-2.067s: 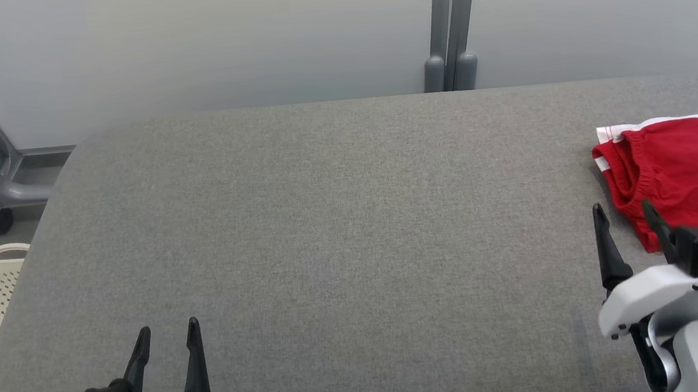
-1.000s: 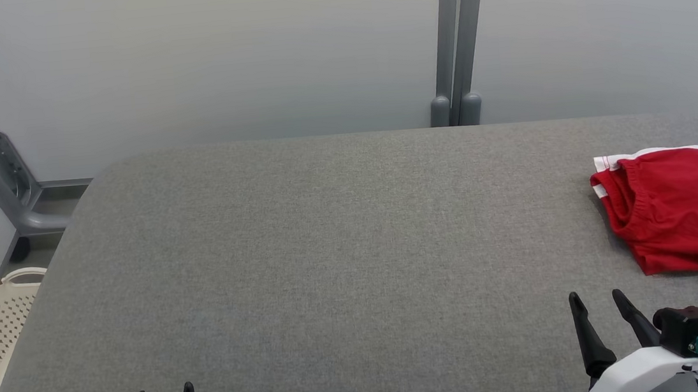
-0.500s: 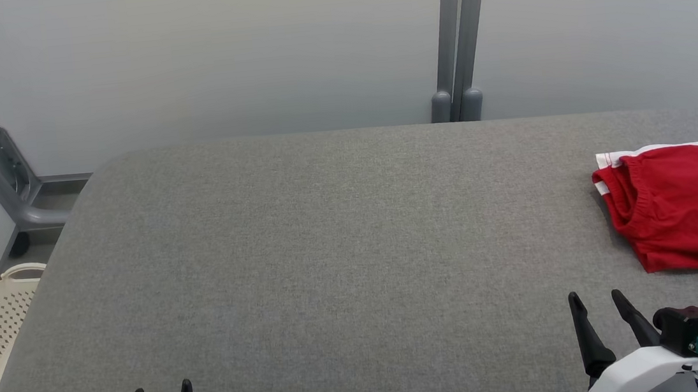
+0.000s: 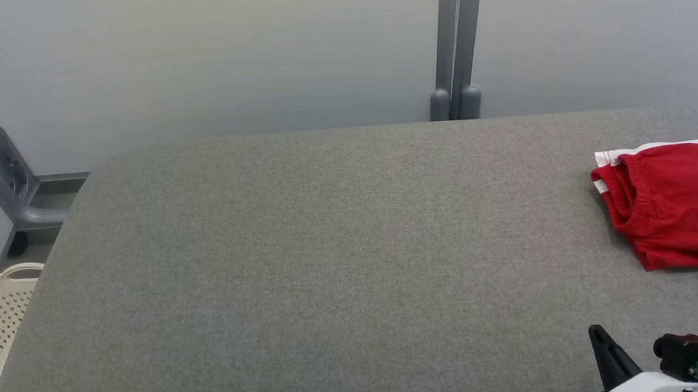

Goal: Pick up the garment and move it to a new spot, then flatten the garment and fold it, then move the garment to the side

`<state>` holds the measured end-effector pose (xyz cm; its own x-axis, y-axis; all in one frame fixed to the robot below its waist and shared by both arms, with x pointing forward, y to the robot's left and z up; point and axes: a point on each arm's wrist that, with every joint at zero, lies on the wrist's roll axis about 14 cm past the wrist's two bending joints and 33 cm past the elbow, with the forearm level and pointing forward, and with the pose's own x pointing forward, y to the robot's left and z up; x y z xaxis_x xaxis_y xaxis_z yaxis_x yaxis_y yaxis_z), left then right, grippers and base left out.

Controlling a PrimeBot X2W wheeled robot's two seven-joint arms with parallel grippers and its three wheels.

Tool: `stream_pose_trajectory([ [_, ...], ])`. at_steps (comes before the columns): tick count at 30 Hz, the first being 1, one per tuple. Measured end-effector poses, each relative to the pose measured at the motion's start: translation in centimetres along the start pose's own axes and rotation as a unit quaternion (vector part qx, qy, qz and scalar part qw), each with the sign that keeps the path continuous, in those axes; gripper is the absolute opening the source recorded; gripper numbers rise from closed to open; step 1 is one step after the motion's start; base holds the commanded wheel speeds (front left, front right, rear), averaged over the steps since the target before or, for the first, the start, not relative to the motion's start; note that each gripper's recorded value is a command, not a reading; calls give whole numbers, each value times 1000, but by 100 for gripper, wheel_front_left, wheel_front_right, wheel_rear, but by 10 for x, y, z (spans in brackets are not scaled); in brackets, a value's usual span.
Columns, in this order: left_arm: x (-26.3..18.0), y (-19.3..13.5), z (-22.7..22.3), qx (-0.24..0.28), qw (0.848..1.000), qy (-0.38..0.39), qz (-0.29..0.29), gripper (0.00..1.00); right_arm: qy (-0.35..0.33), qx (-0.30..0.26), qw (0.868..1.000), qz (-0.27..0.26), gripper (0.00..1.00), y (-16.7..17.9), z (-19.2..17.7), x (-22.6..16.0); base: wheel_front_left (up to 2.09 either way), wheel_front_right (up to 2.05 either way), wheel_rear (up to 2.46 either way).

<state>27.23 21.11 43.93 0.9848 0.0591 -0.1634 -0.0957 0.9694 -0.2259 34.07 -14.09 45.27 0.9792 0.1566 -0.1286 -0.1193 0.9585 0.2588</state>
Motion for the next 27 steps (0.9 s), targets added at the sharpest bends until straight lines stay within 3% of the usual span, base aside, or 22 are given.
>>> stream_pose_trajectory([
  [12, 18, -4, 5, -110, 994, 14, 5, 0, -14, 116, 993, -33, 0, -17, 10, 0, 0, 0, 0],
  [27, 39, -14, 16, -220, 975, 18, -3, 0, -37, 231, 971, -54, 0, -32, 22, 0, 0, 0, 0],
])
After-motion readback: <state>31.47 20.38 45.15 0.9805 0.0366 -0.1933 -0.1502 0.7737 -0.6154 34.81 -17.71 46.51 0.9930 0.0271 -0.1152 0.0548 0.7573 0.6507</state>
